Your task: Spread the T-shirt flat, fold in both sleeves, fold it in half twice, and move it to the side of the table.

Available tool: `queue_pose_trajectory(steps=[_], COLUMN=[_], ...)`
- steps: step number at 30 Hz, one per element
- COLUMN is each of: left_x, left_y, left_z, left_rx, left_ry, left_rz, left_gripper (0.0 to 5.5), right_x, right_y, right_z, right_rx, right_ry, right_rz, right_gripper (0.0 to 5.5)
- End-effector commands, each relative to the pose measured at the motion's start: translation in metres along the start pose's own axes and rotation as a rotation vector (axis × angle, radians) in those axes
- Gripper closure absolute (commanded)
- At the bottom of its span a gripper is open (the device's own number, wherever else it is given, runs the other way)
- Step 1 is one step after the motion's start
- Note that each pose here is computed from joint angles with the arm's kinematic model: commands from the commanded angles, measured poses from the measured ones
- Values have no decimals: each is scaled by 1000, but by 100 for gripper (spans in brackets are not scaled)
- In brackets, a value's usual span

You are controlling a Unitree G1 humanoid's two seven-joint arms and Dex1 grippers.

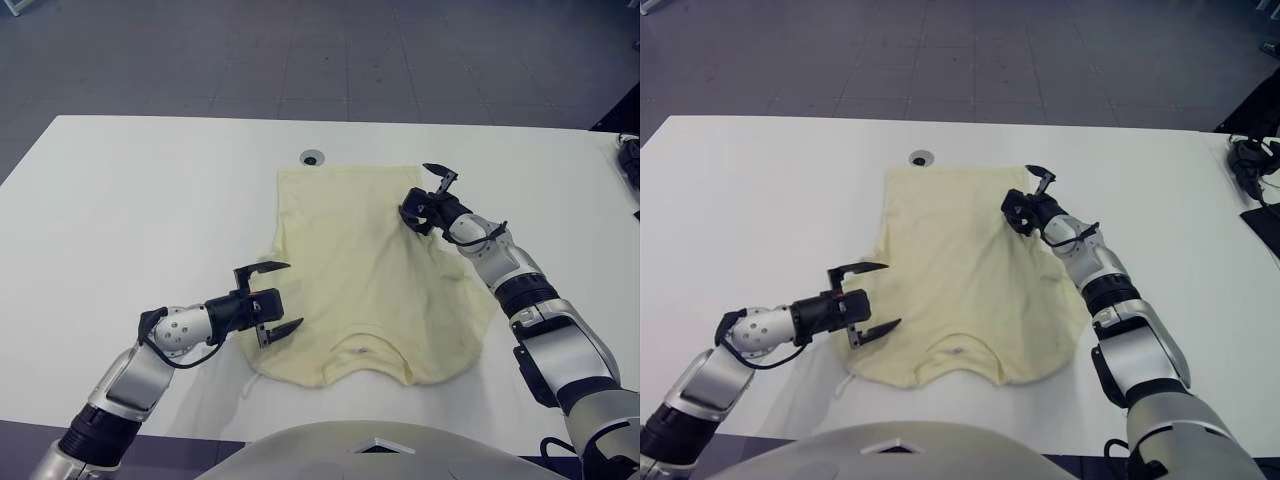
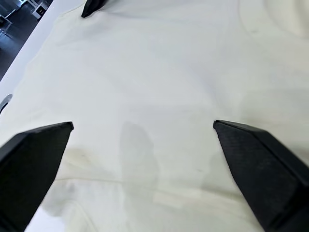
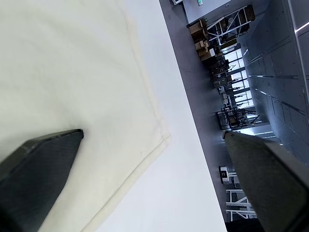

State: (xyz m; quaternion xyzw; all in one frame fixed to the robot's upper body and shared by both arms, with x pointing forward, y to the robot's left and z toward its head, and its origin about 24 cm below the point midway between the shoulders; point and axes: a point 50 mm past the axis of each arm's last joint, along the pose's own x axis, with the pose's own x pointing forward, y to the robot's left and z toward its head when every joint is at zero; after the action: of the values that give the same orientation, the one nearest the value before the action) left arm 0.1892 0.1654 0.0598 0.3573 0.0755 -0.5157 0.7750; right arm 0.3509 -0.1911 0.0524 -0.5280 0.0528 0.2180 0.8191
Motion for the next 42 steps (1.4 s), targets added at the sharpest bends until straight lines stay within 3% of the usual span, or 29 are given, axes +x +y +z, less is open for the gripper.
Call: queue_pose_trajectory(steps=[1, 14, 22, 32, 42], left_x=[-4, -11, -50, -77, -88], left_y=[-4, 28, 67, 75, 57], left_z=[2, 6, 6, -5, -13], left_rx=[7, 18, 0, 61, 120], left_ry=[5, -36, -75, 46, 174], left_rz=[-31, 149, 313, 347, 232], left_gripper=[10, 10, 10, 10, 10], right_x=[-10, -20, -34, -42, -37], right_y=[27, 24, 6, -2, -47], right_z=[-23, -22, -17, -18, 5], right_rx=[-10, 52, 176, 184, 350], right_ry=[114, 88, 66, 83, -90], right_rz=[113, 98, 5, -38, -333], right_gripper=[13, 13, 13, 13, 13])
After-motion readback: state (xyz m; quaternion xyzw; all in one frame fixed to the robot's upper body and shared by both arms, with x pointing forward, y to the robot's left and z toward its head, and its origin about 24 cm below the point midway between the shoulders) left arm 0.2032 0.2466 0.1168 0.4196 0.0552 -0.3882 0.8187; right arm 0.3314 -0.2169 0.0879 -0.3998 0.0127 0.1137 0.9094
